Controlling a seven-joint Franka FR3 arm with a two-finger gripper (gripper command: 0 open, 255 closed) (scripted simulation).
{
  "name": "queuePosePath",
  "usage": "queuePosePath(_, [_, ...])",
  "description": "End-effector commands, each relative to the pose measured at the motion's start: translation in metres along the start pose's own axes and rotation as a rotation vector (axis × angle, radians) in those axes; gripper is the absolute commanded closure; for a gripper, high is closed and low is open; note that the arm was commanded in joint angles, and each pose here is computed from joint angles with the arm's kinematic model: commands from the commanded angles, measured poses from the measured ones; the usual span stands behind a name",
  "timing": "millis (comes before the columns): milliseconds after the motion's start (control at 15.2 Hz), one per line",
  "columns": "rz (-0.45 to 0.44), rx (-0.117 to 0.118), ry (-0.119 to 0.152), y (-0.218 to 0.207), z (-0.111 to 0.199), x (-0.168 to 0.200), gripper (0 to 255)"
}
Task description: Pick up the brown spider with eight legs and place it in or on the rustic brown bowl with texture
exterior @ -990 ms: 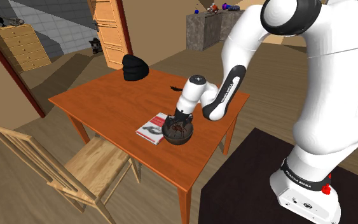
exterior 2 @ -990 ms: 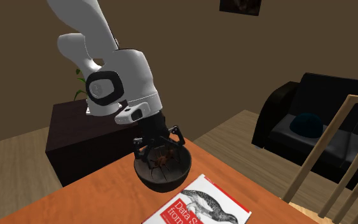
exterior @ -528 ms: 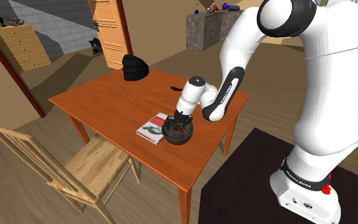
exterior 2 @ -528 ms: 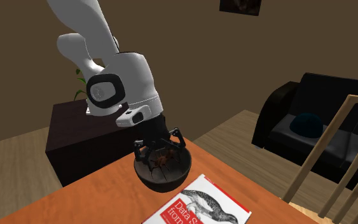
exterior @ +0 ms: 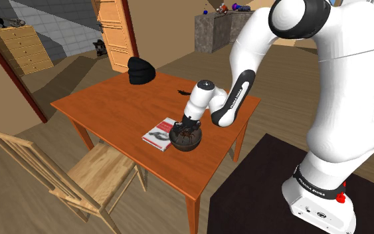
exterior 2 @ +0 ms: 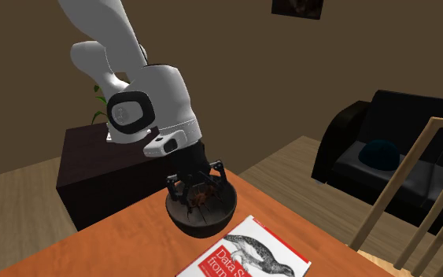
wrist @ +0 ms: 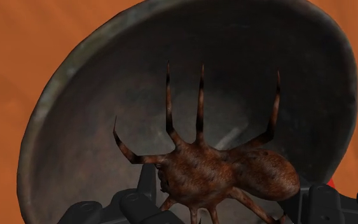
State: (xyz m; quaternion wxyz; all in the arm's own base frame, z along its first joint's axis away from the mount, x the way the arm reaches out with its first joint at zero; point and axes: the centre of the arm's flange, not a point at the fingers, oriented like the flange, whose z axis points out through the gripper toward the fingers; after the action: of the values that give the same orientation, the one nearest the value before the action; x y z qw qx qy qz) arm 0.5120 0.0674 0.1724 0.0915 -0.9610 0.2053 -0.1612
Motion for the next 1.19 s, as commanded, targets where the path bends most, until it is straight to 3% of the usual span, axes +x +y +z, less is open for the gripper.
queuePosePath(0, [0.000, 0.000, 0.000, 0.000, 0.000, 0.000, 255])
queuePosePath(1122, [0.000, 0.000, 0.000, -0.019, -0.074, 0.021, 255])
